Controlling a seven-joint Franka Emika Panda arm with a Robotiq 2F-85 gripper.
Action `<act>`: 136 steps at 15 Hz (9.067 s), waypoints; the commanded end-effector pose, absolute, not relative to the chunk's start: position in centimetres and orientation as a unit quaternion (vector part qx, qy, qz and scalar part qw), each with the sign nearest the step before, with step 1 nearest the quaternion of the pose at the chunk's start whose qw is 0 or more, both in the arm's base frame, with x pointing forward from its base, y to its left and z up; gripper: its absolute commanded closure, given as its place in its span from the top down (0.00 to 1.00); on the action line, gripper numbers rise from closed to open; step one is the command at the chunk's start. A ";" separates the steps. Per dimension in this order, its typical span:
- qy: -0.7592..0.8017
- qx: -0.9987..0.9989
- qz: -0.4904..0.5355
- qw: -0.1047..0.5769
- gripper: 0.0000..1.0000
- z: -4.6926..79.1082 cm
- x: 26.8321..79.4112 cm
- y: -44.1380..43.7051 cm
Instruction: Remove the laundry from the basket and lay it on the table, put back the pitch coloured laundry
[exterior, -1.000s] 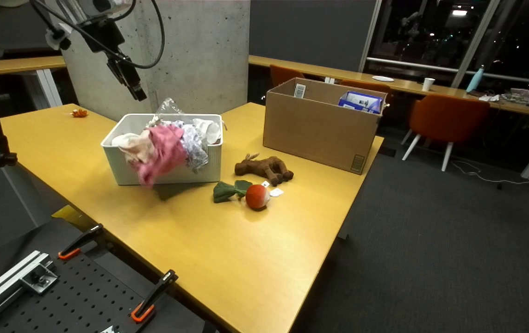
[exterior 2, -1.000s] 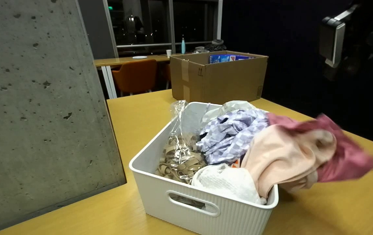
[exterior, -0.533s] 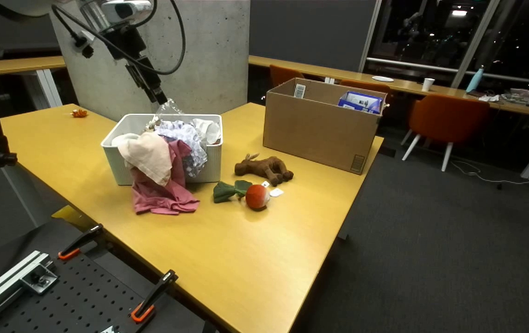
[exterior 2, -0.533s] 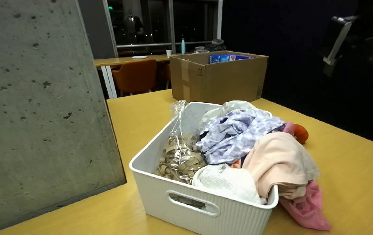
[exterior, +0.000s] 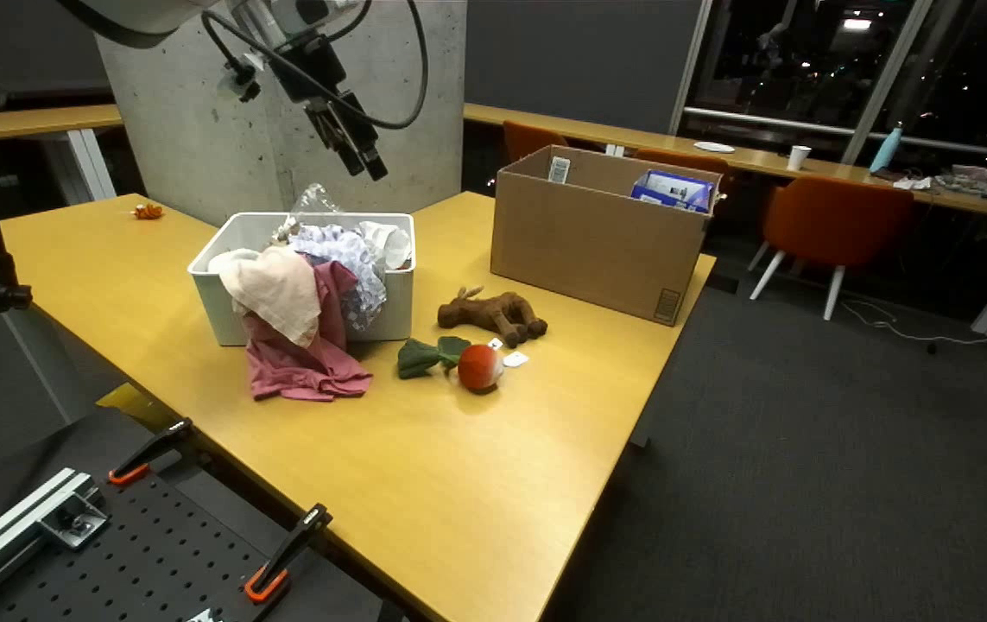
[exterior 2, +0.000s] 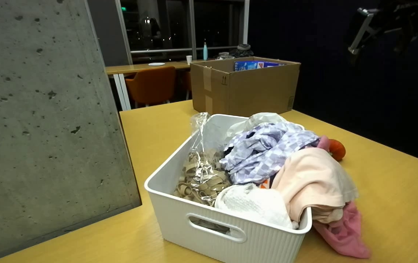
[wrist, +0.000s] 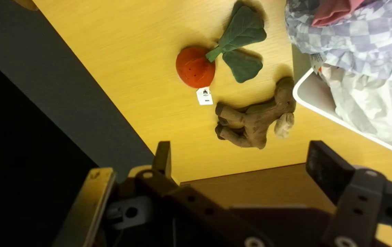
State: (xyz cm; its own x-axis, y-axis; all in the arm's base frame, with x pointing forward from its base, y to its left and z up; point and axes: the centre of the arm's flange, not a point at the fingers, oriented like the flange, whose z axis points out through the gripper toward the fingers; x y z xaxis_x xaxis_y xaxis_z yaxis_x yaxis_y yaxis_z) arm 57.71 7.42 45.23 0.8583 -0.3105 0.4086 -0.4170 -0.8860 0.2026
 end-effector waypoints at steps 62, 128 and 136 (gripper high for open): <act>-0.276 0.958 0.074 -0.018 0.31 29.8 53.8 20.9; -0.017 0.964 0.234 0.122 0.20 34.7 69.1 5.1; -0.053 0.968 0.224 0.103 0.81 33.8 64.0 8.4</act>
